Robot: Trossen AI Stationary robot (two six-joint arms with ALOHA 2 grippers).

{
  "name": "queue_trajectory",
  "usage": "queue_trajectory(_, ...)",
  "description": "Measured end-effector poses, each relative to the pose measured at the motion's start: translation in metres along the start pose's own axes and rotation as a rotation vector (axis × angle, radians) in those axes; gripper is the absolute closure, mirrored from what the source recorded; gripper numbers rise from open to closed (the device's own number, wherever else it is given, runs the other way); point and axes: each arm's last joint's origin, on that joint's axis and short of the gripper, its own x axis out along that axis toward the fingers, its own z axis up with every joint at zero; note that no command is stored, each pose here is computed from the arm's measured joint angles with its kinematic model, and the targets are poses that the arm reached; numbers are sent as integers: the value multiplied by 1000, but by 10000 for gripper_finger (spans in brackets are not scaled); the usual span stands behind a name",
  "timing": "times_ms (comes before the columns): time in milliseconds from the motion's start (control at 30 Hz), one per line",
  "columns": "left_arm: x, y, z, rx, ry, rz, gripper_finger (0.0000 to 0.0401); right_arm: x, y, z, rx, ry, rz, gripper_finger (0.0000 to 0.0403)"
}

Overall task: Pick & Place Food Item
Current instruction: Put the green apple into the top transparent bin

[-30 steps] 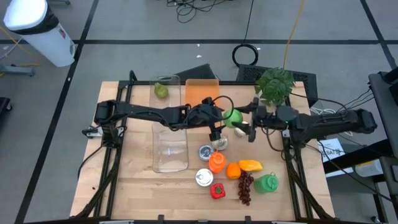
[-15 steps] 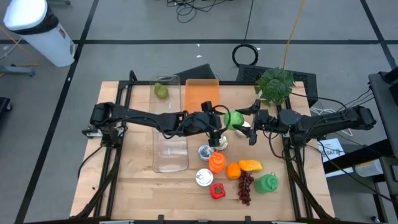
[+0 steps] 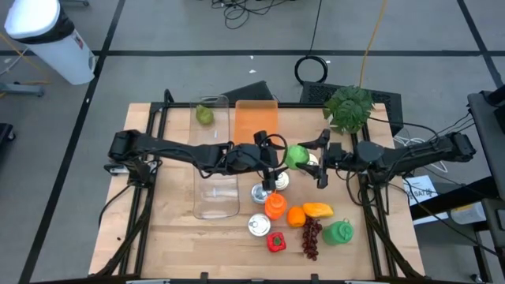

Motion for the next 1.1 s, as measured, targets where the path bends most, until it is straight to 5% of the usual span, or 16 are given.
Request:
queue_trajectory(667, -4, -2, -1, 29, 35, -8, 107, 2, 1, 1, -21, -29, 4, 127)
queue_trajectory(1100, -11, -12, 8, 118, -14, 146, 107, 1, 0, 11, -24, -133, -5, 127)
